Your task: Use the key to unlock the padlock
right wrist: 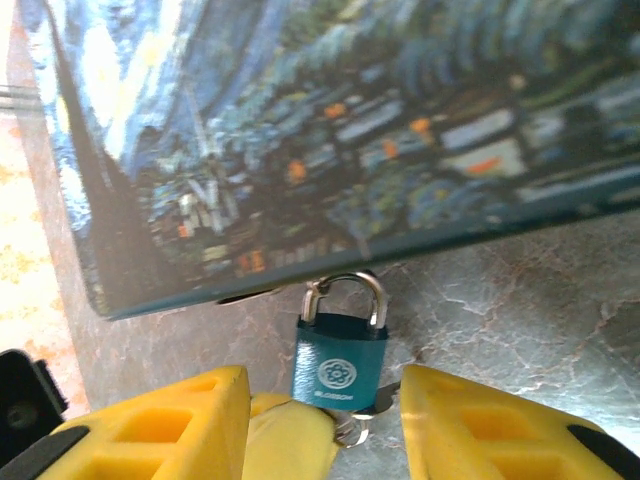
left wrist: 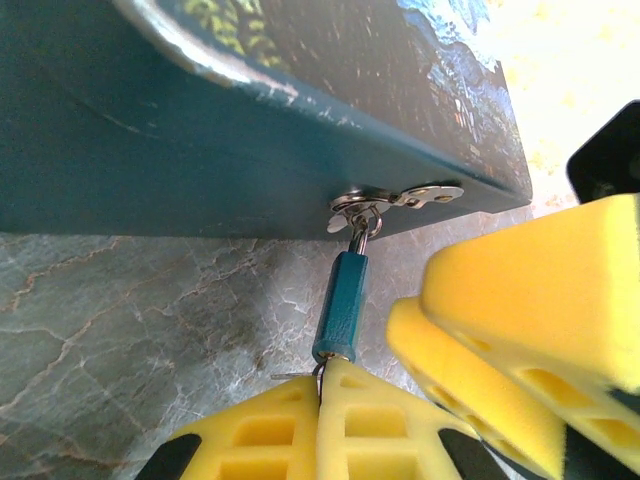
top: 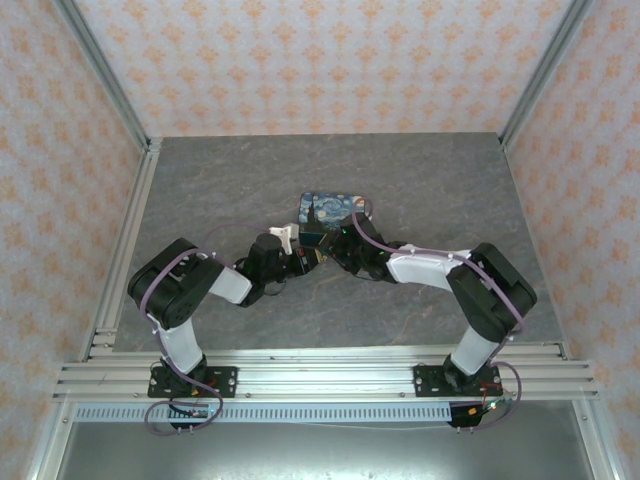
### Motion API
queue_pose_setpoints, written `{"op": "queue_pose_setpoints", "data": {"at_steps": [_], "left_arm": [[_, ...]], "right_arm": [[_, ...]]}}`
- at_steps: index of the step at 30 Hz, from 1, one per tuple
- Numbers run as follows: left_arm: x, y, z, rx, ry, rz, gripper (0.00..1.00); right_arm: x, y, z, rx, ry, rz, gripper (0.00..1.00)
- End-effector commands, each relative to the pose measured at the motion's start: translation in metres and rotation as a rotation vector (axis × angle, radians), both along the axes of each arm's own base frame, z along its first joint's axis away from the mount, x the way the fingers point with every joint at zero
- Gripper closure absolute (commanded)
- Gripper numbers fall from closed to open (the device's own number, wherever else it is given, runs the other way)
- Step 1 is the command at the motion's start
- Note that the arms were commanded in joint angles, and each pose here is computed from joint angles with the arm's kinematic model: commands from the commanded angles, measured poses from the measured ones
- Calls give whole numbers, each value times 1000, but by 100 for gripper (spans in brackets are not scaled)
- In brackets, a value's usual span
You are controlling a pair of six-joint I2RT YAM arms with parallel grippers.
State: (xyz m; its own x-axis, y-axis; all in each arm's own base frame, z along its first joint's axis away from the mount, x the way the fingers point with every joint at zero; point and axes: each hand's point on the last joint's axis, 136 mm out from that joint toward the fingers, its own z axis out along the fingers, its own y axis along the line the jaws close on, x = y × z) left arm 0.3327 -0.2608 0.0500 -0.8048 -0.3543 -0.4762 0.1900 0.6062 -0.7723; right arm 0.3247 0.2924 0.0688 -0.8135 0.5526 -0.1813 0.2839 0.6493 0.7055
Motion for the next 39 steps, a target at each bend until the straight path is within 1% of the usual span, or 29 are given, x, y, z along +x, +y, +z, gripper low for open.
{"op": "queue_pose_setpoints", "data": {"at_steps": [1, 16, 18, 22, 24, 31, 33, 37, 38, 39], "left_arm": [[-2, -1, 1, -7, -10, 8, 100], [-7, -2, -5, -10, 1, -12, 100], [-8, -2, -6, -12, 1, -20, 100], [-10, -3, -6, -9, -1, -29, 100], [-10, -2, -7, -5, -1, -33, 100], [-12, -3, -5, 8, -10, -49, 100], [-13, -3, -3, 10, -13, -56, 100], [-13, -3, 0, 19, -20, -59, 100], [-13, -2, 1, 25, -22, -57, 98], [-14, 0, 1, 34, -22, -55, 91]], "right_arm": [[3, 6, 0, -4, 2, -9, 57], [11, 20, -11, 14, 6, 19, 57], [12, 22, -10, 17, 4, 23, 61], [13, 23, -9, 17, 1, 28, 75], [12, 22, -9, 15, 1, 29, 81], [12, 23, -8, 16, -4, 36, 96], [12, 23, -6, 21, -9, 35, 100], [12, 23, -5, 33, -12, 29, 100], [13, 23, -5, 38, -12, 25, 100], [13, 23, -4, 43, -12, 22, 100]]}}
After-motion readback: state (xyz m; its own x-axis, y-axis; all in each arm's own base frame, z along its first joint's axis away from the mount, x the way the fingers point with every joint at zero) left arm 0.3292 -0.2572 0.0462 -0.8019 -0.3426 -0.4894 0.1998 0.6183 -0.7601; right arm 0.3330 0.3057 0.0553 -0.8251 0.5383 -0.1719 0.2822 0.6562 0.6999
